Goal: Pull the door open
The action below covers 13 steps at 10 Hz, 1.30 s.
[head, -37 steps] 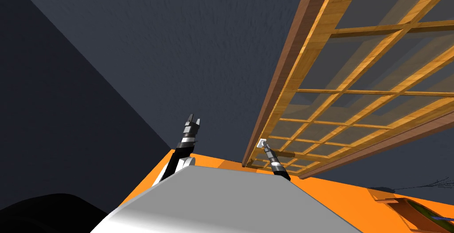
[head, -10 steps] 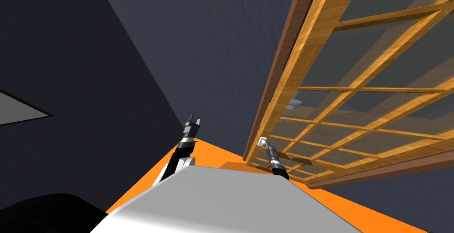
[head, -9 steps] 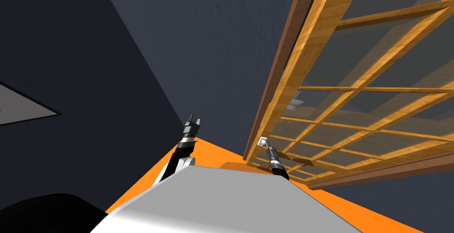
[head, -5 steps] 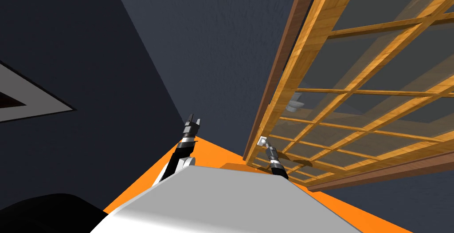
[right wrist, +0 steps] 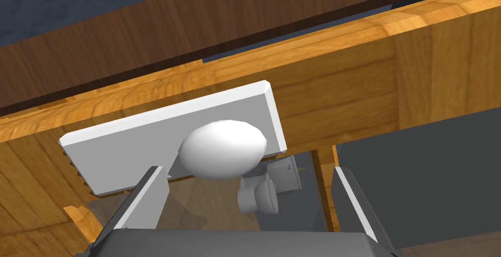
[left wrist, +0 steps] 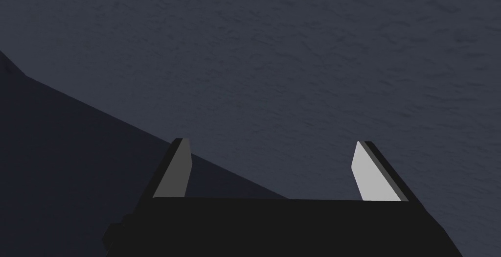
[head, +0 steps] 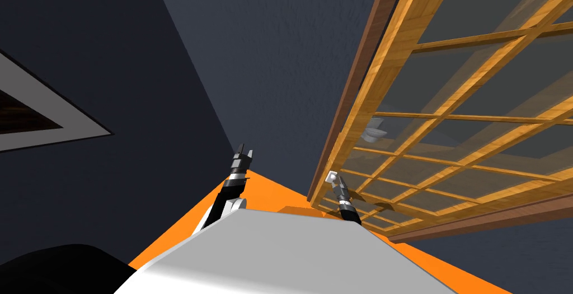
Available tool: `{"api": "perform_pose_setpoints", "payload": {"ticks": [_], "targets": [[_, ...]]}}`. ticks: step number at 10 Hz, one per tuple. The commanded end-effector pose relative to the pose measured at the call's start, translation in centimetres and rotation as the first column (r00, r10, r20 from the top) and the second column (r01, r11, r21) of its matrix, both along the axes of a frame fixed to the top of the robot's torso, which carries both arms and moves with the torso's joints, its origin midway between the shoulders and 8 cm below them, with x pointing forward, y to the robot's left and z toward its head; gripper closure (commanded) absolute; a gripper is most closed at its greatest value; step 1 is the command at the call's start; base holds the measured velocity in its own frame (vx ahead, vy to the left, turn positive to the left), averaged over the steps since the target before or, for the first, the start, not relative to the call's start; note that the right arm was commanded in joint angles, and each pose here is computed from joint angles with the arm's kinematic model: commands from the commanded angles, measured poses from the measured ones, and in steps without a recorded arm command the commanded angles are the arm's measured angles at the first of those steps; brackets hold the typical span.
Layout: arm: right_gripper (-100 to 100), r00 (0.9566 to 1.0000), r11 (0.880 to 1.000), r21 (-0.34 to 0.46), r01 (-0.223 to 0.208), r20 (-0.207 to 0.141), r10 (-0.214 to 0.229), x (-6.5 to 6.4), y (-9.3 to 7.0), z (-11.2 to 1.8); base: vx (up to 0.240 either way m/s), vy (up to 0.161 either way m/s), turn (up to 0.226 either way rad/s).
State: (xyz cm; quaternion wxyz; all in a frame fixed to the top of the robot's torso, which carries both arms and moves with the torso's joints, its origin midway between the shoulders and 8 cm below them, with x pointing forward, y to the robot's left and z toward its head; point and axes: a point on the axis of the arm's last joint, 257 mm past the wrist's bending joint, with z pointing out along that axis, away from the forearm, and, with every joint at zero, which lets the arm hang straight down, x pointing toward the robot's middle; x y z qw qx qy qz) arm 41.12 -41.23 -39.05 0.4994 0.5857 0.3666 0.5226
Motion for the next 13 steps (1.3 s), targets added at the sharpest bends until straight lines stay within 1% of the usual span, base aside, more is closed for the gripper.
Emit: {"api": "perform_pose_setpoints", "payload": {"ticks": [1, 2, 4, 5, 7, 8, 9, 10, 11, 12, 13], "targets": [[-100, 0.9999, 0.998, 0.066, 0.004, 0.014, -0.005, 0.2, 0.2, 0.0, -0.055, -0.009, 0.046], [-100, 0.9999, 0.997, 0.075, 0.004, 0.016, -0.005, 0.2, 0.2, 0.0, -0.042, -0.009, 0.016], [-100, 0.9993, 0.987, 0.163, 0.009, 0.034, -0.014, 0.5, 0.5, -0.1, -0.054, -0.013, 0.037], [-100, 0.9992, 0.984, 0.176, 0.007, 0.037, -0.014, 0.5, 0.5, -0.1, -0.046, -0.003, 0.02], [-100, 0.9982, 0.964, 0.264, 0.011, 0.055, -0.026, 0.8, 0.8, -0.1, -0.062, -0.01, 0.046], [-100, 0.998, 0.96, 0.28, 0.009, 0.058, -0.026, 0.8, 0.8, -0.1, -0.055, -0.01, 0.016], [-100, 0.9972, 0.945, 0.327, 0.009, 0.068, -0.033, 1.0, 0.9, -0.1, -0.053, -0.004, 0.03], [-100, 0.9971, 0.943, 0.333, 0.009, 0.069, -0.033, 1.0, 0.9, -0.1, -0.041, -0.009, 0.018], [-100, 0.996, 0.924, 0.382, 0.008, 0.079, -0.041, 1.1, 1.1, -0.1, -0.05, -0.017, 0.031], [-100, 0.9951, 0.908, 0.419, 0.008, 0.086, -0.049, 1.3, 1.3, -0.2, -0.073, -0.02, 0.067], [-100, 0.9948, 0.901, 0.434, 0.006, 0.089, -0.05, 1.3, 1.3, -0.2, -0.049, -0.017, 0.019]]}}
